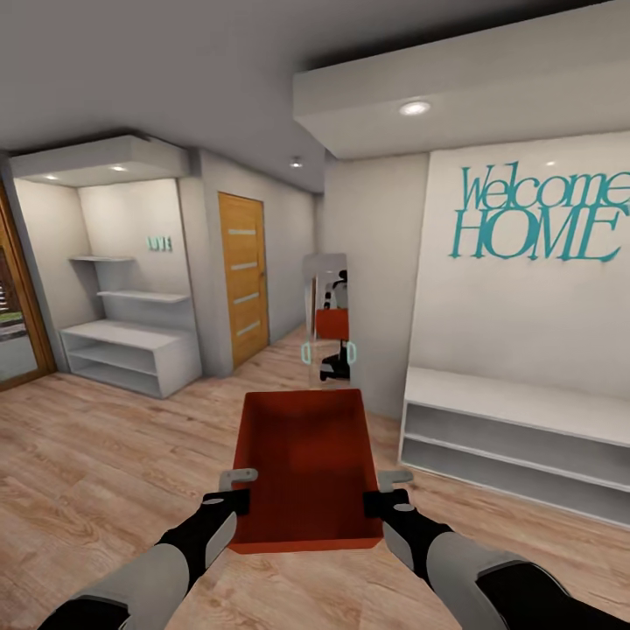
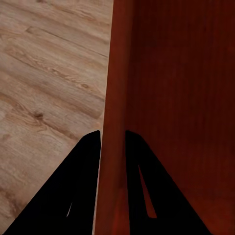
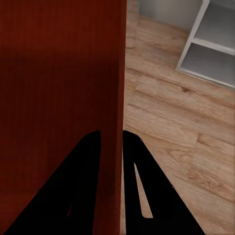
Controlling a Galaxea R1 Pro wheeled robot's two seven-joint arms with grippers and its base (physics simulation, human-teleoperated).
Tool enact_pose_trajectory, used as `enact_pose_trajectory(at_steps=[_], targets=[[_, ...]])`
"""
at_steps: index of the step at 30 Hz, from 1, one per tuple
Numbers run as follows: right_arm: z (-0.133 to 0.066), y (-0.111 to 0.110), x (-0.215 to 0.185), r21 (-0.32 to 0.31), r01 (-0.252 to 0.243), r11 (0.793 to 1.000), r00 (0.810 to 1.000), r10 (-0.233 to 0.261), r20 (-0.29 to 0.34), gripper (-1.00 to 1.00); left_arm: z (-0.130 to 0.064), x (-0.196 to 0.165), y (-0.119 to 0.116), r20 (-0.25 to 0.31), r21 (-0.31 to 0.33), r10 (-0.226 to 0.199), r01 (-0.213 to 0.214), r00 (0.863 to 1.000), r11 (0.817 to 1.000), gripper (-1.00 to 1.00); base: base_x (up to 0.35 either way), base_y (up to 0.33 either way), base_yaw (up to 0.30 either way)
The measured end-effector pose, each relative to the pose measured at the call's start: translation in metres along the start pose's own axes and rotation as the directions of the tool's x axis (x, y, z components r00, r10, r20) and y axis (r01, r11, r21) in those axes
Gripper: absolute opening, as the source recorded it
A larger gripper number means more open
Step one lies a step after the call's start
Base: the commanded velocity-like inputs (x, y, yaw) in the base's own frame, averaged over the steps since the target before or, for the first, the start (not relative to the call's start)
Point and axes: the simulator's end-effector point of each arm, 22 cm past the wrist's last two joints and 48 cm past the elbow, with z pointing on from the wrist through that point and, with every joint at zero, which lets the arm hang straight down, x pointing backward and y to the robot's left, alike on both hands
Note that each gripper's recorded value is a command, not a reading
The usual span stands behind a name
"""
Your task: Move the two storage containers from the living room to the garage. In the garage, place one container on the floor and stack the other container on top of it (either order is fine).
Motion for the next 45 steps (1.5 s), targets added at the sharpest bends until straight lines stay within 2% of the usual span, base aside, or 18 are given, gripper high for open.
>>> enact_pose_trajectory(at_steps=[13,21,45], targets=[[0.0001,-0.0003,-0.0001,-0.001,-0.001,1.000,1.000,0.001,0.001,-1.00,-0.0001,-0.0003,-0.0003,0.001,-0.001,0.001,-0.001,1.000,1.000,-1.00,0.323,0.000,0.025],[0.0010,-0.0067,0.0005,-0.007,-0.001,1.000,1.000,0.001,0.001,-1.00,-0.0019,0.0004,-0.0066,0.000,-0.007,0.000,0.000,1.000,1.000,-1.00,0.323,0.000,0.248],[-0.0002,0.0014,-0.0003,0.000,-0.001,1.000,1.000,0.001,0.001,-1.00,0.0003,-0.0006,0.0014,0.001,0.001,0.001,-0.001,1.000,1.000,-1.00,0.323,0.000,0.268]])
